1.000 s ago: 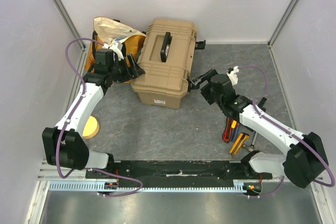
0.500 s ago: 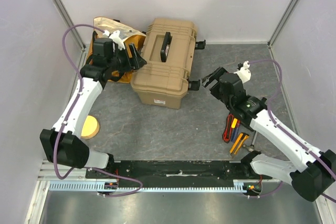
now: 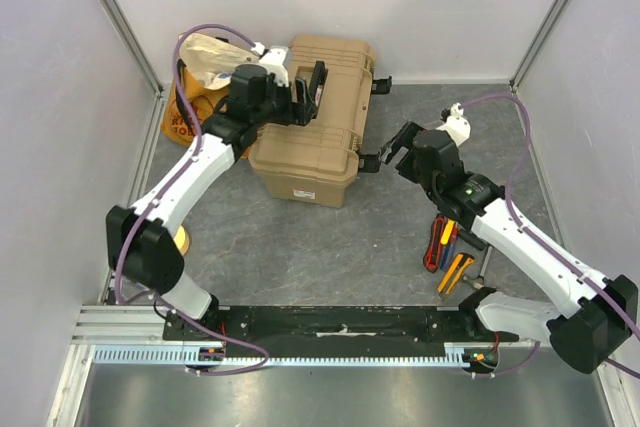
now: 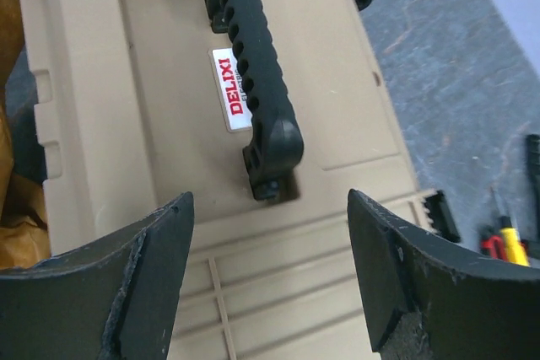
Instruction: Pack the tool kit
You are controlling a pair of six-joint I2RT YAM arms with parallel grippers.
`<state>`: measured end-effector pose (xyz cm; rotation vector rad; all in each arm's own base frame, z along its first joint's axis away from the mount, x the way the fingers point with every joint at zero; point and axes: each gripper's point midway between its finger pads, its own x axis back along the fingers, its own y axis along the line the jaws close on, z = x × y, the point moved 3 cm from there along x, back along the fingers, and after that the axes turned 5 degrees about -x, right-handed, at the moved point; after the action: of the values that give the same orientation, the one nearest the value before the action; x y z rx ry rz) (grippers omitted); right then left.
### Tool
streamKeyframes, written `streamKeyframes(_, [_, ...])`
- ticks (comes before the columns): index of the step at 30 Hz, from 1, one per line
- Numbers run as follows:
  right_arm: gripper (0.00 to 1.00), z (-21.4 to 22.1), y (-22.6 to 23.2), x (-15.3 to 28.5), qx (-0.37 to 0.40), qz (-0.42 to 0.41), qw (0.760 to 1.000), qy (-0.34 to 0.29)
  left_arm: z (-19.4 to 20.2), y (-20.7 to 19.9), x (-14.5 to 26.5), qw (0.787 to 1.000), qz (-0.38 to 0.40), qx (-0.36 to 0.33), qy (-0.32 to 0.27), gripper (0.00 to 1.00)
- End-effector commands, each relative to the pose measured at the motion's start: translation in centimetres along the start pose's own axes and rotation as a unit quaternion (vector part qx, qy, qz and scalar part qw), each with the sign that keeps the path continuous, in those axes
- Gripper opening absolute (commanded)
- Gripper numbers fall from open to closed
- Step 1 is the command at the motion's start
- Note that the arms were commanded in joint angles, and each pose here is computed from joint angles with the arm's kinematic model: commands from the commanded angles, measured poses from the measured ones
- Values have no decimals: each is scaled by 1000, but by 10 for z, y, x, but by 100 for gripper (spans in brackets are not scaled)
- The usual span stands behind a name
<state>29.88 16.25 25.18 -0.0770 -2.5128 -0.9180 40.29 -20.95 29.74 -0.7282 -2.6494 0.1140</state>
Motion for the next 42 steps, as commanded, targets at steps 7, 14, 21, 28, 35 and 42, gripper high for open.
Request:
streamKeyframes(7, [93,-7,13,-6,18,-8,1000,-5,-13,8,-52,995,-73,-68,-20,69])
streamKeyframes(14, [93,-1,14,-17,31,-3,999,4,-27,6,-59,996,-79,-42,-19,2])
streamKeyframes(21, [94,-1,19,-25,23,-9,1000,10,-91,-19,-24,995,-17,79,-61,2])
streamKeyframes(28, [93,-1,19,-37,-11,-36,999,38,-127,-22,9,981,41,172,-85,2])
streamKeyframes(35, [93,0,27,-50,1,-86,995,58,-135,-9,29,968,82,218,-92,2])
streamKeyframes(42, [95,13,44,-78,74,-105,987,98,-134,4,42,956,113,254,-91,2])
